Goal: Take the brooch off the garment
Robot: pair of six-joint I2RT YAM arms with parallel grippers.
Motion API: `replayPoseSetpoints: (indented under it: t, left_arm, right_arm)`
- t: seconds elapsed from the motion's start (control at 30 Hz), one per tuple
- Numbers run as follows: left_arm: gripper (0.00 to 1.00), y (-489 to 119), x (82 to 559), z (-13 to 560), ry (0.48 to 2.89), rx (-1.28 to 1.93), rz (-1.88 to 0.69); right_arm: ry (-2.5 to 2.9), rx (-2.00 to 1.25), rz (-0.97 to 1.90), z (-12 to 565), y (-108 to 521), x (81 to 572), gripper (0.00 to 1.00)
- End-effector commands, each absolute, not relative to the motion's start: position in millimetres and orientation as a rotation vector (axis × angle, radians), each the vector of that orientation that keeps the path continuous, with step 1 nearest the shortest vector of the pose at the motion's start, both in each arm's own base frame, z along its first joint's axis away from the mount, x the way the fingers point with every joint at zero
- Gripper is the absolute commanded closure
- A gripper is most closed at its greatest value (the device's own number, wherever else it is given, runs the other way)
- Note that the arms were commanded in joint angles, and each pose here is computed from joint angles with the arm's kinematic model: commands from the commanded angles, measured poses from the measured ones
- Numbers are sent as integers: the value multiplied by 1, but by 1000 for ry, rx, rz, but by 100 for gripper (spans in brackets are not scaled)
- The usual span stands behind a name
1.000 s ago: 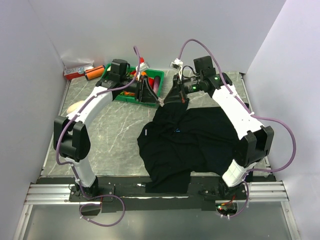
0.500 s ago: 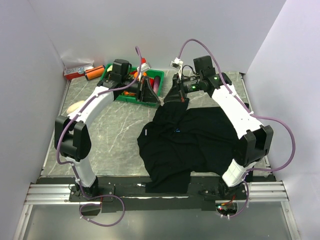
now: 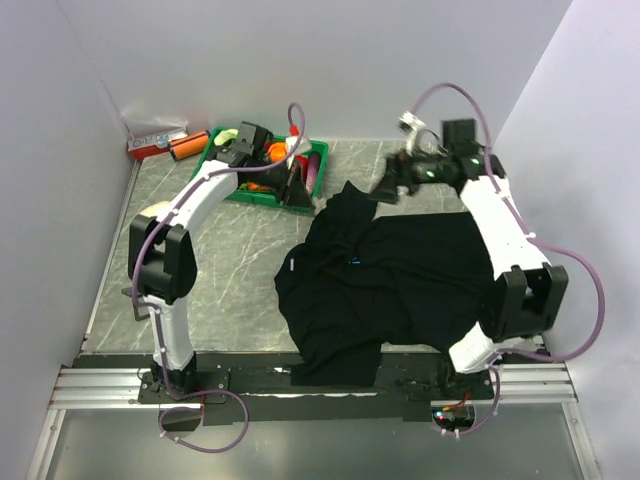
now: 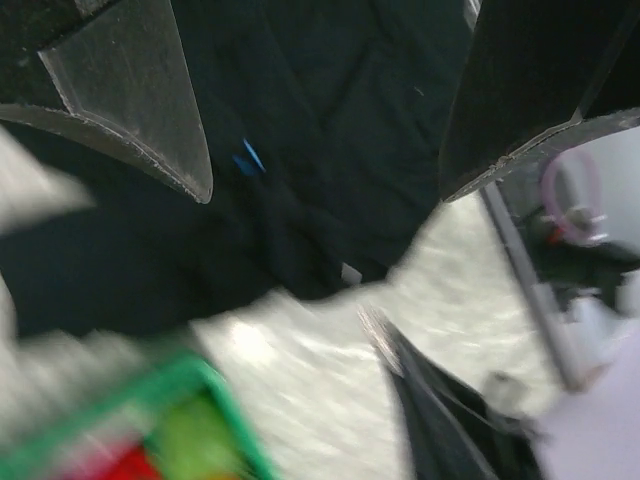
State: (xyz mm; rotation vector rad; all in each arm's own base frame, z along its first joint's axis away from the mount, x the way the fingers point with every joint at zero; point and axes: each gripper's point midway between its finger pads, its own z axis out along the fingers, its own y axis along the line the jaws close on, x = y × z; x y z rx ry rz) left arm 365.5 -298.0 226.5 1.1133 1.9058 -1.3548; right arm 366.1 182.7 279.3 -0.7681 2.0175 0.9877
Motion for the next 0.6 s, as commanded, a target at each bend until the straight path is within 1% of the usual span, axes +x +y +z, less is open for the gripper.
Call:
replayPoseSetpoints:
  t: [0.0,0.03,0.07,0.1,0.13,0.2,0.23,0.3,0.33,0.37,0.43,0.5,0.53,0.57]
  left_arm:
    - [99,-245,378,187,2155,1108,-994]
    - [99,-232,378,177,2209,1091,-925]
    - [99,-212,382,178,2224,1081,-823]
    - [99,-191,388,171,2272,1053,-709]
    - [99,-174,385,161,2318,1025,-659]
    - [99,-134,386,173,2320,956,-529]
    - [99,-109,380,160,2383,941,-414]
    - [99,-70,370,168,2388,934,-250]
    - [99,-52,360,157,2442,923,-177]
    - [99,-32,352,166,2434,900,-113]
    - [99,-12,337,163,2463,877,-44]
    - [99,15,322,173,2472,850,112]
    - [99,26,310,164,2508,848,168]
    - [99,45,301,171,2513,812,301]
  right_arm:
    - [2126,-847,670,231,129,351,0]
    - [2142,-846,620,221,120,351,0]
    - [2157,-829,589,213,113,350,0]
    - [2172,-776,617,206,110,346,0]
    - [2190,-736,637,203,103,344,0]
    - [2269,-704,674,189,102,337,0]
    - [2297,-698,688,184,102,336,0]
    - [2370,-685,710,169,100,337,0]
    - [2400,-682,705,162,99,336,0]
    - [2415,-676,689,156,96,339,0]
    - [2441,-672,620,142,87,346,0]
    - [2469,-672,596,131,84,350,0]
    - [2486,-672,590,127,82,352,0]
    - [2503,-671,594,123,82,353,0]
